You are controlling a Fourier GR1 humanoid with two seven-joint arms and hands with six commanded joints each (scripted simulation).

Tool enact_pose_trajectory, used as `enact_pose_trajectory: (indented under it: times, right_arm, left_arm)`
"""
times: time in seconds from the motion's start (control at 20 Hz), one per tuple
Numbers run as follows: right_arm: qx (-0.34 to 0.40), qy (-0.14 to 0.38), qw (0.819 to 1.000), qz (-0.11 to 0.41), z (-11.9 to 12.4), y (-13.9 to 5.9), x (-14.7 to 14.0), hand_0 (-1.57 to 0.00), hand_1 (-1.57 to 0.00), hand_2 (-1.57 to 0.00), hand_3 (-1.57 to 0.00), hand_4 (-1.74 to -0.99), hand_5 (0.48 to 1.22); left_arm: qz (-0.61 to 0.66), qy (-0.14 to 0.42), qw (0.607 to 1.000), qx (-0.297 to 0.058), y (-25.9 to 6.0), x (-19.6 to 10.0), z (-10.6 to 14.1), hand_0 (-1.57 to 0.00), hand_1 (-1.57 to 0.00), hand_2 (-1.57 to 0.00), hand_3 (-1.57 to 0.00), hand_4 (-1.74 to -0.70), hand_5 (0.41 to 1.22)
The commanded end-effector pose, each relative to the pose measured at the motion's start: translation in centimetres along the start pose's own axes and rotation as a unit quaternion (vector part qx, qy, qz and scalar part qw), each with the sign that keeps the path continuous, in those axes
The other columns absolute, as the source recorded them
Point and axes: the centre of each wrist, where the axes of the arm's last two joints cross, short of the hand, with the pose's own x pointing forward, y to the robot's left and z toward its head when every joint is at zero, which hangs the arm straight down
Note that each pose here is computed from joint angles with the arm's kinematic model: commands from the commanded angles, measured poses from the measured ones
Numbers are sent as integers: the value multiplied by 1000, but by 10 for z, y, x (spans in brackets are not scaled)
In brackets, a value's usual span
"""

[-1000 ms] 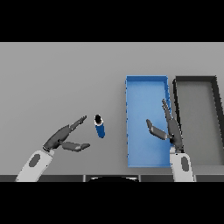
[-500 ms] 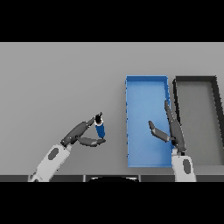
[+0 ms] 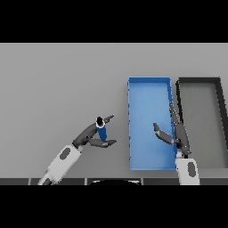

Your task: Pick up the blue pipe and place it into the blue bin.

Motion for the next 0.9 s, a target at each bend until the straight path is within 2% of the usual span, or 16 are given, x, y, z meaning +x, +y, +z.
enact_pose_trajectory:
  times: [0.0,0.05,0.1,0.2,0.3,0.35,0.5,0.65,0.75,0.85]
  right_arm:
    - [-1,-1,1000,3,-1,1,-1,1,1,1,1,-1213,655]
    - [2,-3,1000,-1,-1,1,-2,1,1,1,1,-1217,655]
    - [0,-1,1000,1,-2,-2,-1,1,1,1,1,-1220,656]
    - [2,-4,1000,-1,-1,5,1,1,1,1,1,-1219,657]
    - [2,0,1000,-4,0,2,-2,1,1,1,1,-1227,660]
    - [0,4,1000,-8,-2,3,-2,1,1,1,1,-1233,660]
    - [7,4,1000,-13,-3,4,1,1,1,1,1,-1222,646]
    - [6,6,1000,-14,-6,4,1,1,1,1,1,-1217,631]
    - [10,0,1000,-24,-7,5,2,1,1,1,1,-1225,630]
    - [7,6,1000,-13,-6,2,1,1,1,1,1,-1226,636]
  left_arm:
    - [13,-4,1000,4,-1,-1,-2,1,-41,-151,-121,-1186,550]
    - [29,-13,999,7,-3,0,-3,-10,-156,-308,-276,-1243,613]
    - [46,-20,999,10,-7,1,-5,-125,-319,-485,-535,-1281,735]
    - [56,-25,998,18,-8,-1,-4,-602,-752,-865,-908,-1439,910]
    - [57,-19,998,7,-15,3,-6,-951,-1047,-1119,-1119,-1544,1022]
    - [54,-25,998,5,-18,6,-10,-1075,-1151,-1210,-1194,-1580,1062]
    - [38,-38,999,11,-23,6,-8,-1317,-1356,-1386,-1378,-1513,1139]
    - [37,-76,996,19,-27,18,-13,-1441,-1461,-1476,-1472,-1484,1179]
    - [36,-98,994,25,-26,27,-15,-1488,-1501,-1510,-1508,-1474,1194]
    - [40,-127,991,25,-21,42,-21,-1518,-1526,-1532,-1531,-1469,1204]
